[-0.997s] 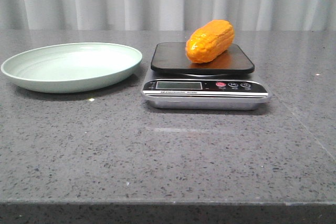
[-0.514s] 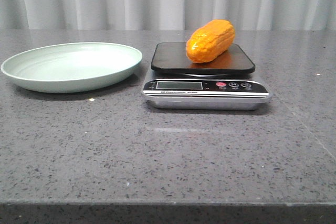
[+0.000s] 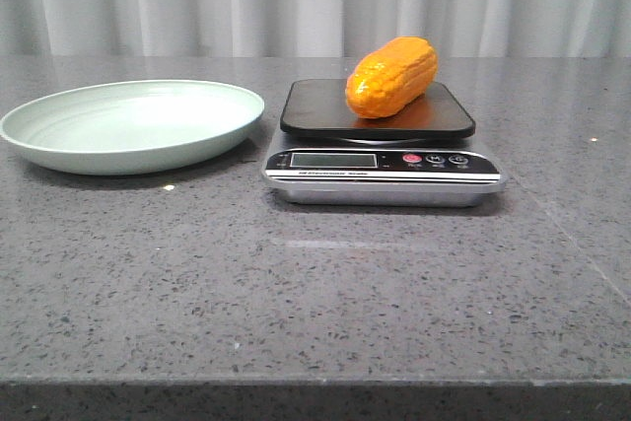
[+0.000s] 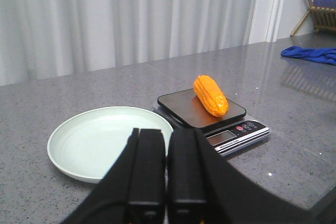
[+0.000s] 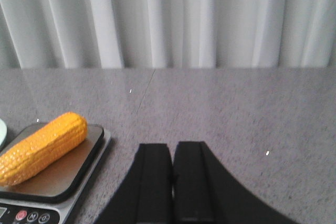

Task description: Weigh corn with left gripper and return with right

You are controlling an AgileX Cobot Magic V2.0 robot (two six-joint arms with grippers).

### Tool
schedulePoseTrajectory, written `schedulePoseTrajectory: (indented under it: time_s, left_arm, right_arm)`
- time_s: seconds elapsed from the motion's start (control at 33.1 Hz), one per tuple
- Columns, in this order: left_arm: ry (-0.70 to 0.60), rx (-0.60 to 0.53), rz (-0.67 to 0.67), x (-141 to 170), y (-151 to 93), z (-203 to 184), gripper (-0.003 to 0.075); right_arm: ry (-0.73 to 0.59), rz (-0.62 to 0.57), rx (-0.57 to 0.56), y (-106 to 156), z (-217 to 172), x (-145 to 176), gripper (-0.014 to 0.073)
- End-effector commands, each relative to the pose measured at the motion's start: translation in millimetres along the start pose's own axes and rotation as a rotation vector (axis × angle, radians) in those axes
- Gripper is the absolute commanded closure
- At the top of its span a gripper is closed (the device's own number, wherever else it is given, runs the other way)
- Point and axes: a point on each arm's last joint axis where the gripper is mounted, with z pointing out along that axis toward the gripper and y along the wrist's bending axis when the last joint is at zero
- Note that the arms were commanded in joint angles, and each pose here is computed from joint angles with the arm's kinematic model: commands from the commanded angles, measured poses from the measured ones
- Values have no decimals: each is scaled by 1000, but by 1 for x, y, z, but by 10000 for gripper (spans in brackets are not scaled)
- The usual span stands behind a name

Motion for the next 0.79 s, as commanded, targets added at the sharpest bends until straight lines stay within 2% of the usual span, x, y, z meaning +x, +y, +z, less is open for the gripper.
schedulePoseTrajectory:
  time_s: [0.0,0.12,0.24,0.33,0.45,0.51,0.6,0.76]
  left_arm:
    - [-84,23,7,-14,-2,-1,586]
    - [-84,23,7,-14,-2,-1,586]
    - [-84,23,7,-14,-2,-1,586]
    - [-84,23,7,-14,-2,-1,586]
    - [-84,23,7,-14,-2,-1,586]
    - [-84,23,7,-14,-2,-1,586]
    - [-84,23,7,-14,-2,-1,586]
    - [-84,23,7,-14,-2,-1,586]
  right_arm:
    - [-34,4,-2,1,8,-14,433]
    - [-7,22,-1,1,14,-12,433]
    - [40,154,-25,4,20,-8,397]
    - [112,219,-38,6,27,-4,278]
    - [245,224,-52,10,37,-8,70]
    - [288,244,-65,13,42,-14,14]
    - [323,271,-91,18,49,-27,3]
    - [368,248,-190,37,64,-61,4]
